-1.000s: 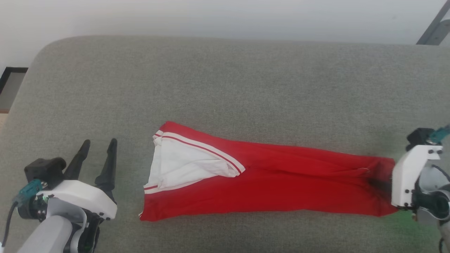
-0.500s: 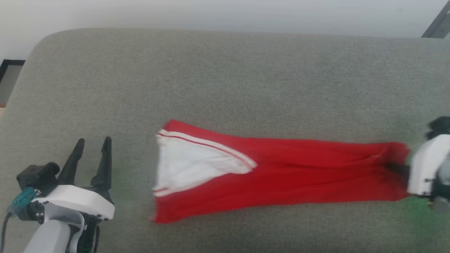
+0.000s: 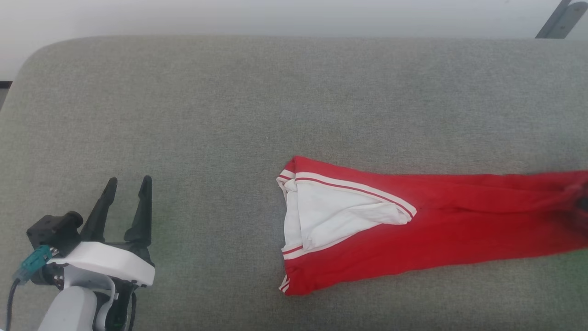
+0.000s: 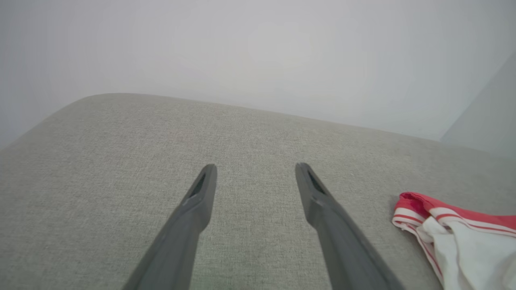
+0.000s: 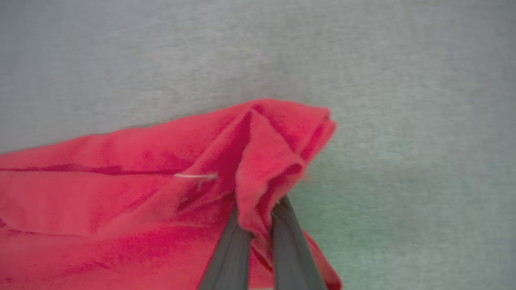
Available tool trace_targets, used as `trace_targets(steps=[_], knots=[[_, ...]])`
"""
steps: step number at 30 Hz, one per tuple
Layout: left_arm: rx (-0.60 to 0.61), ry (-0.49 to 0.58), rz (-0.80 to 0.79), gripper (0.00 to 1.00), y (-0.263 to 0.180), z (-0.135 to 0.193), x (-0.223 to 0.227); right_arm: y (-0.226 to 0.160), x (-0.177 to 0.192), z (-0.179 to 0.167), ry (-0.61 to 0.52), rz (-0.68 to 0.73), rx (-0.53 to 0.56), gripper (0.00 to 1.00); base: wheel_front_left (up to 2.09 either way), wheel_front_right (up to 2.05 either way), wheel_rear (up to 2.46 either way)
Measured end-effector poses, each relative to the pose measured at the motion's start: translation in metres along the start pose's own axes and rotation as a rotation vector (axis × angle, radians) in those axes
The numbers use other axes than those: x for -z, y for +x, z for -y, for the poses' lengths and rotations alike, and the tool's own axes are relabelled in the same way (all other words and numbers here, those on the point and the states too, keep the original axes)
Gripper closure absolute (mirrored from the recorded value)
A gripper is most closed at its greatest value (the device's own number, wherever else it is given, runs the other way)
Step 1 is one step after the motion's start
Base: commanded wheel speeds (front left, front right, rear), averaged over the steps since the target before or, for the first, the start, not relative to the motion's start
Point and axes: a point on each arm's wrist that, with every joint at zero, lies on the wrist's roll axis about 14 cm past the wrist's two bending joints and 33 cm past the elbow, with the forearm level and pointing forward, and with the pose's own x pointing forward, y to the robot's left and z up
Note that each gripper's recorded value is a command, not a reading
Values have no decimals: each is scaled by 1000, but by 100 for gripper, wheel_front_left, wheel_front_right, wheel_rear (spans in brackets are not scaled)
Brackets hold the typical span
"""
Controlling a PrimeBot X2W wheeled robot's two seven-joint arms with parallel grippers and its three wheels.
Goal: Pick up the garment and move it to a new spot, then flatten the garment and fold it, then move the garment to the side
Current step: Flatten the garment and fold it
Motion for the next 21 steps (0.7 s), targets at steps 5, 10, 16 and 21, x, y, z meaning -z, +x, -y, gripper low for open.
trace_targets(steps=[5, 10, 16, 21], knots=[[2, -4, 9, 0, -1, 1, -2, -12, -11, -60, -13, 31, -206, 100, 0, 0, 0], [2, -10, 17, 0, -3, 2, -4, -34, -15, -120, -102, 62, -390, 100, 0, 0, 0], [-5, -14, 18, 0, -12, 1, -5, -46, 4, -195, -211, 44, -572, 100, 0, 0, 0], [-12, -18, 22, 0, -19, 0, -7, -47, 18, -249, -285, 22, -681, 100, 0, 0, 0]])
